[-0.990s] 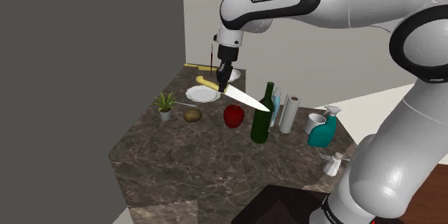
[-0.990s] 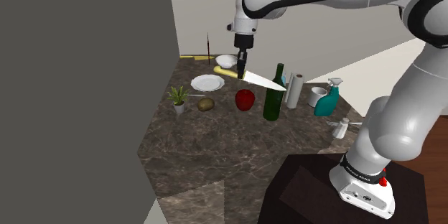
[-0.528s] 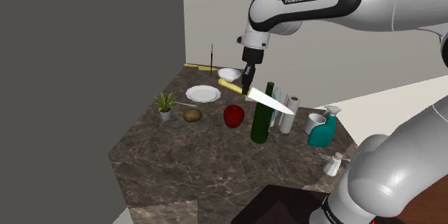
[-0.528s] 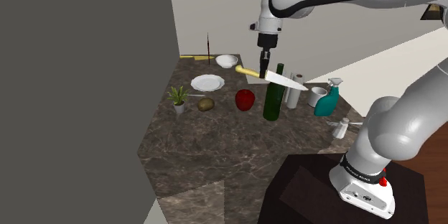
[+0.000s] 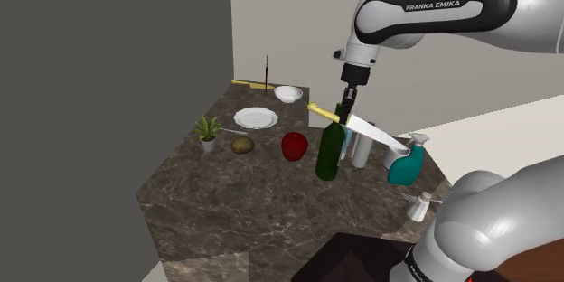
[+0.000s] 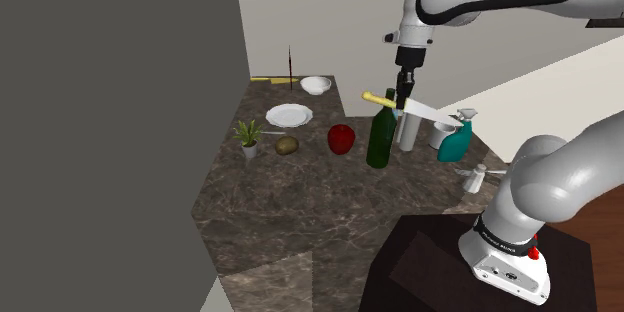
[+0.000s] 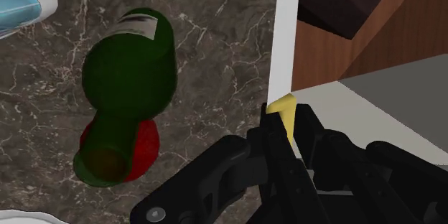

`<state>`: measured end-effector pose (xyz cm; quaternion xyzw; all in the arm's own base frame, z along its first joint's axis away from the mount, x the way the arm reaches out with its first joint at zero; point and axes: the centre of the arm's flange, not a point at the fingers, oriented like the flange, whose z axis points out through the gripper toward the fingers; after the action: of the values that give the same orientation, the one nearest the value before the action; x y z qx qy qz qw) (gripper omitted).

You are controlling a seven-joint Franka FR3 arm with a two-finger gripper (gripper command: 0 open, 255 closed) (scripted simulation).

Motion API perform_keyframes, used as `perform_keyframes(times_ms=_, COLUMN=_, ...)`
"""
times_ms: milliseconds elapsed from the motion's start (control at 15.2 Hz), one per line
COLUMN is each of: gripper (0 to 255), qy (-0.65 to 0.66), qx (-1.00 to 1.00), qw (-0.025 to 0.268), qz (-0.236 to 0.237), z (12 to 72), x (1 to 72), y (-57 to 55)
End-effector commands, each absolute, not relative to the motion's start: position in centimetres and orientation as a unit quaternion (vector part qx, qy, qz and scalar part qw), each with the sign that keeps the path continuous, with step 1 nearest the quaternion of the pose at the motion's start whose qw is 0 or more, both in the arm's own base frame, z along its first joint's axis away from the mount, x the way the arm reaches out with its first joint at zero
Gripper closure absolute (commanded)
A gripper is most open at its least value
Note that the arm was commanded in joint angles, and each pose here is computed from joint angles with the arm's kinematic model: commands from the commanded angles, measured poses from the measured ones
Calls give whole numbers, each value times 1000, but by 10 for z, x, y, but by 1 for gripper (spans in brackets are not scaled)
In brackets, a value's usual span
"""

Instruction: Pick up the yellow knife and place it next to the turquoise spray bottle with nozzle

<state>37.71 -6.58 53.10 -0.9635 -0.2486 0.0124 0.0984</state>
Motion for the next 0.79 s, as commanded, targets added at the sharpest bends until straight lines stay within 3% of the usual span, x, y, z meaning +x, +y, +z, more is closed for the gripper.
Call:
perform_keyframes(times_ms=0, gripper=255, qy=-249, qx=-963, qw=99, qz=13, z=532, x=355, y=-82)
perform_keyframes(times_ms=726, gripper=255, qy=-249, qx=-963, qw=99, qz=13, z=533, x=247, y=-174)
